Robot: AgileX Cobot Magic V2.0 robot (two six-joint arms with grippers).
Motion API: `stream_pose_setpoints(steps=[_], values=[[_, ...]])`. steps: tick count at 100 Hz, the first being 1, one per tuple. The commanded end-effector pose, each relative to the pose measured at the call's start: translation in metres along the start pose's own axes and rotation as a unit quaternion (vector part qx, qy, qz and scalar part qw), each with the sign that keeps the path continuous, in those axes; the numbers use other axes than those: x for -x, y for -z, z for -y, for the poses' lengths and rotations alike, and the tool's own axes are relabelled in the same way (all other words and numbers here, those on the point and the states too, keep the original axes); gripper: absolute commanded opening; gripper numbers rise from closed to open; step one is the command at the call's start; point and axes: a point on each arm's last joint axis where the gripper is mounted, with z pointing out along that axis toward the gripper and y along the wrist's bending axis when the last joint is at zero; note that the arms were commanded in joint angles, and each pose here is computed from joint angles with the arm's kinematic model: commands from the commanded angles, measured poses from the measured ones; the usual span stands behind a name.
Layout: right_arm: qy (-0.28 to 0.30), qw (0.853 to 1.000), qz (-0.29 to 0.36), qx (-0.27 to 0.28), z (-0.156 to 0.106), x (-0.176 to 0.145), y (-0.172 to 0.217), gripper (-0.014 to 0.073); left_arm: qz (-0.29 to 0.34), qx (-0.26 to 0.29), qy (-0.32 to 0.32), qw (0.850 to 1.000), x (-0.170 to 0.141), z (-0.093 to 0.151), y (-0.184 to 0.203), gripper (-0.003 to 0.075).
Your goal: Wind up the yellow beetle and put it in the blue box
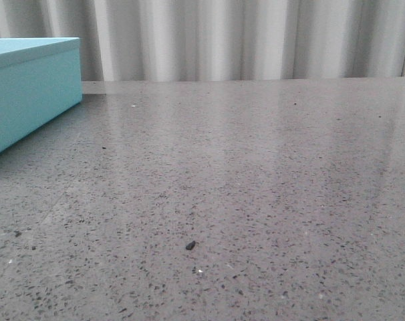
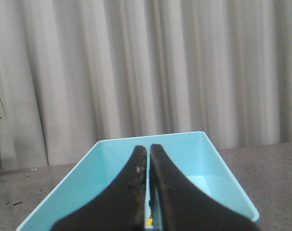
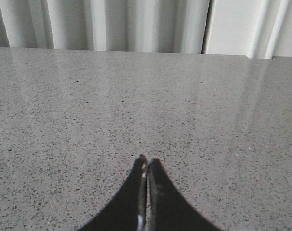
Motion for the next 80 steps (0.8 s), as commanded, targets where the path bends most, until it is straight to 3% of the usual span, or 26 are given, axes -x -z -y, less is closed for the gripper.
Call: stream_pose_setpoints(steps=[1, 13, 20, 32, 42, 54, 62, 80], values=[[0.010, 0.998, 0.062, -0.002, 0.001, 0.016, 0.006, -0.0061, 0.044, 0.016, 0.004, 0.999, 0.014, -0.003, 0.004, -0.0021], [0.010, 0.998, 0.062, -0.002, 0.001, 0.016, 0.006, -0.0061, 0.043, 0.017, 0.003, 0.999, 0.012, -0.003, 0.004, -0.0021], [0.010, 0.998, 0.062, -0.002, 0.001, 0.016, 0.006, -0.0061, 0.044, 0.028, -0.029, 0.998, 0.007, -0.004, 0.003, -0.0021], [0.010, 0.998, 0.062, -0.002, 0.001, 0.016, 0.006, -0.0061, 0.110, 0.062, -0.088, 0.988, 0.001, -0.009, 0.002, -0.0021], [0.010, 0.998, 0.062, -0.002, 0.001, 0.016, 0.006, -0.0061, 0.138, 0.057, -0.034, 0.988, -0.010, -0.008, 0.003, -0.0021], [0.010, 0.998, 0.062, -0.002, 0.001, 0.016, 0.006, -0.0061, 0.098, 0.033, 0.040, 0.994, -0.036, -0.005, 0.000, -0.0021], [0.010, 0.998, 0.062, -0.002, 0.001, 0.016, 0.006, -0.0061, 0.065, 0.029, 0.040, 0.997, -0.054, -0.003, 0.000, -0.0021], [0.010, 0.998, 0.062, -0.002, 0.001, 0.016, 0.006, -0.0061, -0.081, 0.023, 0.022, 0.996, -0.080, -0.001, 0.001, -0.0021]])
